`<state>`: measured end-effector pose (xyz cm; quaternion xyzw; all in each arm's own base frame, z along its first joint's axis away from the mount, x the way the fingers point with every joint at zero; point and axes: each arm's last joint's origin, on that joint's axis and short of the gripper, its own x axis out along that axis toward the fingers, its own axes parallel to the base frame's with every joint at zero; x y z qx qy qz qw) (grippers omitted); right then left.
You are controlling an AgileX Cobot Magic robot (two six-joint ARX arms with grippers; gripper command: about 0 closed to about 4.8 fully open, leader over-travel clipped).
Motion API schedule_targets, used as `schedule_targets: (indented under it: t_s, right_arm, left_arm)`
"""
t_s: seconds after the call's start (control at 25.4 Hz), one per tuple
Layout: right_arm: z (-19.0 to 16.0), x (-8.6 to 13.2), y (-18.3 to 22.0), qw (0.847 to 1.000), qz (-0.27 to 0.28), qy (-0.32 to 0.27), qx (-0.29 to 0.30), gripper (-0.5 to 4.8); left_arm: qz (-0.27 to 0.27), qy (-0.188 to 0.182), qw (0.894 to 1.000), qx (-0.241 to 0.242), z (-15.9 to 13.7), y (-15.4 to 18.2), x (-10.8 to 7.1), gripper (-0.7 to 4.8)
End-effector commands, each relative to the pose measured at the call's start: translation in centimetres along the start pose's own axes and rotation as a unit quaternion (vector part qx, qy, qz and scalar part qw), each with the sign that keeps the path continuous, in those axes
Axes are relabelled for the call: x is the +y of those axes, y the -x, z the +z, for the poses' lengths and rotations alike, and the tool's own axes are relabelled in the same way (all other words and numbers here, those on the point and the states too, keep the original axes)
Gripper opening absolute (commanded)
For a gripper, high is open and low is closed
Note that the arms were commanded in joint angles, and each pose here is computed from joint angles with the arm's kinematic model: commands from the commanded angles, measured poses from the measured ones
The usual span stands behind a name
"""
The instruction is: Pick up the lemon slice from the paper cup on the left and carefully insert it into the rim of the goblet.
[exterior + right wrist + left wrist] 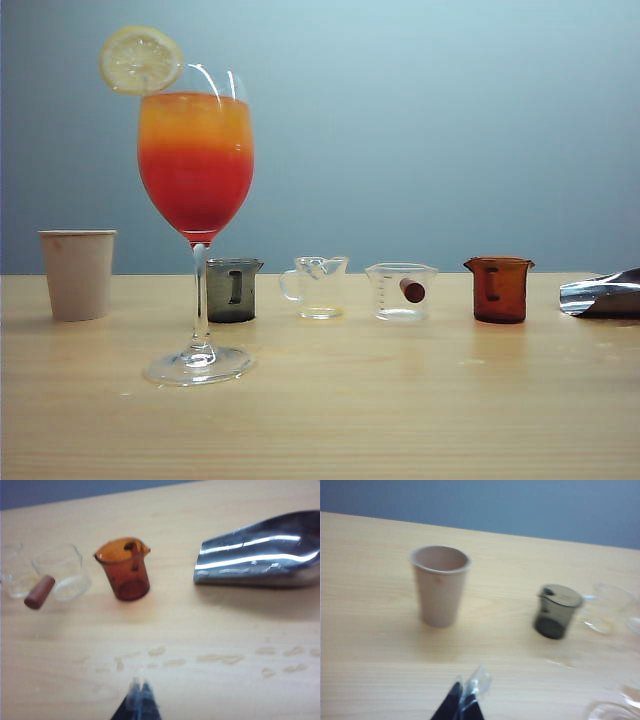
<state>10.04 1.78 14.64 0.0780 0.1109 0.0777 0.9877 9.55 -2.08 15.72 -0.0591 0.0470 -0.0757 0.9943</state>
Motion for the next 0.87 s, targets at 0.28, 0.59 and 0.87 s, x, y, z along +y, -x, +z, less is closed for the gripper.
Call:
schedule_targets:
  t_s: [0.28,0.59,0.87]
  right_arm:
    - [0.8,-0.7,0.7,0.997,-0.035,-0.007,-0.064,0.00]
    - [0.8,-1.0,0.7,0.997,-0.045,-0.009,-0.062,0.00]
    - [0.8,-1.2,0.7,0.996,-0.058,-0.010,-0.064,0.00]
  left_arm:
    - [0.166,0.016,0.986,-0.027,0.5,0.4,3.0,-0.04]
    - [0.140,0.011,0.990,-0.023,0.4,0.2,2.1,-0.04]
    - [0.141,0.011,0.990,-0.024,0.4,0.2,2.1,-0.04]
